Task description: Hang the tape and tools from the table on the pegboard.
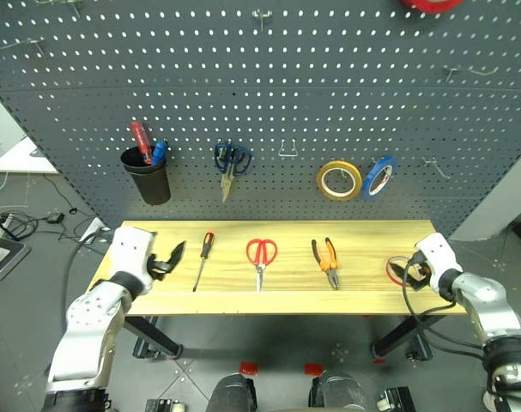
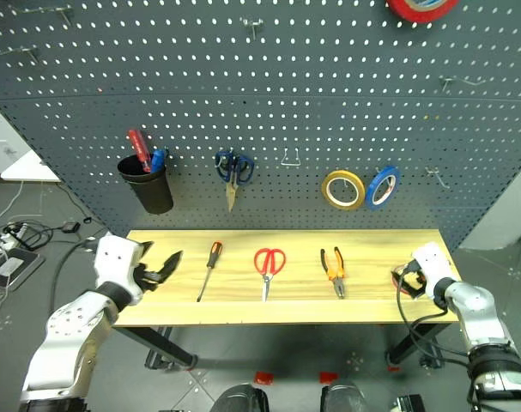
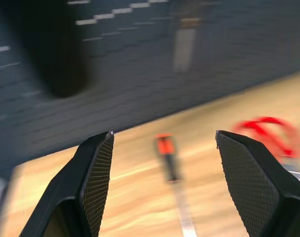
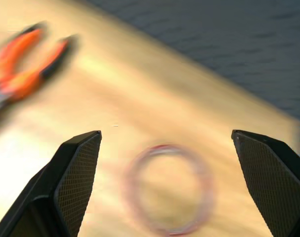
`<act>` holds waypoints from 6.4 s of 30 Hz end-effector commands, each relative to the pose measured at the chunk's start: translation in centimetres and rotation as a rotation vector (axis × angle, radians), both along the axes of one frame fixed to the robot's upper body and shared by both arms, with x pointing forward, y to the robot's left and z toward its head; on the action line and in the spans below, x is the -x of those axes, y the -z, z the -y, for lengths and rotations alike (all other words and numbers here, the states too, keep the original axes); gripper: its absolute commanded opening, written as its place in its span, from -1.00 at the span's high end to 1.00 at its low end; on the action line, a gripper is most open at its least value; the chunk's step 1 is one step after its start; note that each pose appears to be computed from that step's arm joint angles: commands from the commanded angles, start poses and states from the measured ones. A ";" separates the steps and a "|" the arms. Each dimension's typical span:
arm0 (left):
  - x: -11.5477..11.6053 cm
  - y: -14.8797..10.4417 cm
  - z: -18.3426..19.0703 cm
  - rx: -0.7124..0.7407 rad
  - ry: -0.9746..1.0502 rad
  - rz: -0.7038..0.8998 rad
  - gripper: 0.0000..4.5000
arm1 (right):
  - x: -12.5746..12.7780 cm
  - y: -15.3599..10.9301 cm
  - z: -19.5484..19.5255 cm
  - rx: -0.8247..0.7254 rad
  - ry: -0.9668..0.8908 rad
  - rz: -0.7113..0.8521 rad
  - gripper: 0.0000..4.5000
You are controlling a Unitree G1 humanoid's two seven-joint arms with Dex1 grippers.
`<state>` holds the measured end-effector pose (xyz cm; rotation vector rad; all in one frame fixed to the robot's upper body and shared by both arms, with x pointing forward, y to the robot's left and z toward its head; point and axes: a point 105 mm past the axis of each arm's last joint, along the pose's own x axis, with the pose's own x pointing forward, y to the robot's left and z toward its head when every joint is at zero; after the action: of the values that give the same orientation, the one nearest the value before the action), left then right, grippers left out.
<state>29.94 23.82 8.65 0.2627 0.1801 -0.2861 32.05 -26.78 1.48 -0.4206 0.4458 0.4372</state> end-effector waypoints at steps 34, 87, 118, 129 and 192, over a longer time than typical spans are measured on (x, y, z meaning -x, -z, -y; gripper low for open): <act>0.7 -2.1 20.6 -0.091 1.119 0.011 -0.56 | -4.4 1.4 1.2 -0.077 0.344 -0.499 0.43; -1.7 -14.2 27.3 0.207 1.039 0.331 -0.56 | -7.8 -23.3 -0.9 -0.452 0.302 0.662 0.99; 1.3 -0.7 9.6 -0.303 0.835 -0.117 -0.56 | -4.7 -5.7 -16.8 -0.266 0.278 -0.099 -0.99; 1.8 -0.6 9.3 -0.307 0.813 -0.124 -0.56 | -6.9 -4.3 -18.3 -0.195 0.289 -0.087 -0.99; -3.9 -13.0 10.4 0.138 0.389 0.306 -0.56 | -8.6 -32.6 -28.4 -0.479 -0.023 1.269 -0.07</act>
<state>34.00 13.69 20.77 0.1839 -0.1510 -0.6354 41.36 1.73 32.11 -0.1852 -0.8022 0.2336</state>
